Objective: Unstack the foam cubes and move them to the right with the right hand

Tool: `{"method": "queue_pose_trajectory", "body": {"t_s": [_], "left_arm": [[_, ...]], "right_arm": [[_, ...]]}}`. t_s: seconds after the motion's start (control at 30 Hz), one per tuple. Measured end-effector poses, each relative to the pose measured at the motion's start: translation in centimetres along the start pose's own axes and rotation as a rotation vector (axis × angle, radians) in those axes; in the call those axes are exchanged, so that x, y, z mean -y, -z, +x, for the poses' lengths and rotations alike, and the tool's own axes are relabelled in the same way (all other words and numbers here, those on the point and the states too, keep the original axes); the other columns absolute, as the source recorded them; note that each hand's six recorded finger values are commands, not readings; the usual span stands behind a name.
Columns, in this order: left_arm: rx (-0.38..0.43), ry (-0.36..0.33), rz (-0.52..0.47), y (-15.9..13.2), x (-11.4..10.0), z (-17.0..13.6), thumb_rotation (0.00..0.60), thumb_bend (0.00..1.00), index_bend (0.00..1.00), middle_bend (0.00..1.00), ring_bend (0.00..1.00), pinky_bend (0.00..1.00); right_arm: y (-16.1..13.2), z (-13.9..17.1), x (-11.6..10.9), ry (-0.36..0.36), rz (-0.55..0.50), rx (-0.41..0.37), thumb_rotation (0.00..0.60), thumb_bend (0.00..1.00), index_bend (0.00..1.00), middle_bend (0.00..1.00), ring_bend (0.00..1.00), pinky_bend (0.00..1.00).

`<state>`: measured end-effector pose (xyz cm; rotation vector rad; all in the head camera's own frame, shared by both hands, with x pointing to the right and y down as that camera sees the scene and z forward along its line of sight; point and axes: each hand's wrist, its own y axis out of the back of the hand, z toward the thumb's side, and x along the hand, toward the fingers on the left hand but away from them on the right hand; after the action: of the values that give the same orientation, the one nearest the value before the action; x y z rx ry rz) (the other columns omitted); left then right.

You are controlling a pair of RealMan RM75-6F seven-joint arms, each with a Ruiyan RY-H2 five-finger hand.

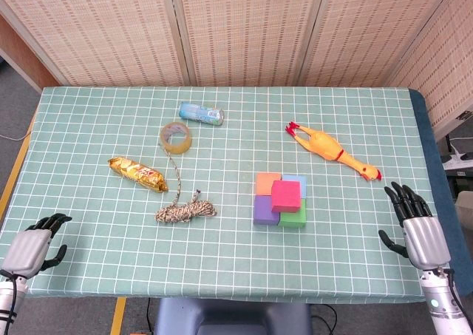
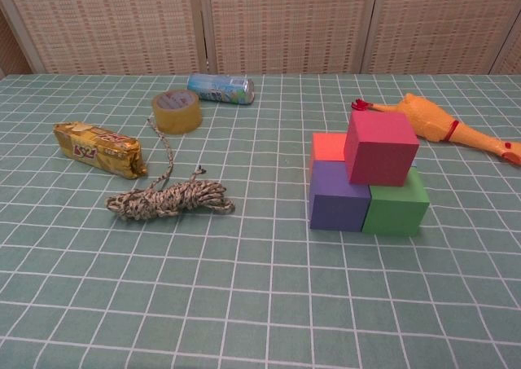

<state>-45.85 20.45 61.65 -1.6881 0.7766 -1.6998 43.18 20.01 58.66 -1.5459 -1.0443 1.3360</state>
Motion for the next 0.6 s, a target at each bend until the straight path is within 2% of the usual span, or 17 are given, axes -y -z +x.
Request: {"method": "queue_pose_trajectory", "body": {"t_s": [0.47, 0.6], "left_arm": [[0.017, -0.017, -0.003, -0.21, -0.31, -0.2, 0.6, 0.46, 0.21, 0.17, 0.19, 0.36], [0.007, -0.008, -0.002, 0.09, -0.11, 0.21, 0.6, 0.46, 0.21, 0.17, 0.19, 0.37]], "right_arm": [[-0.16, 0.21, -0.08, 0.002, 0.005, -0.001, 0.6, 0.16, 0.0, 0.02, 0.0, 0.14], [0.18, -0.14, 0.34, -0.018, 0.023, 0.007, 0.6, 0.16, 0.0, 0.02, 0.0, 0.14]]}}
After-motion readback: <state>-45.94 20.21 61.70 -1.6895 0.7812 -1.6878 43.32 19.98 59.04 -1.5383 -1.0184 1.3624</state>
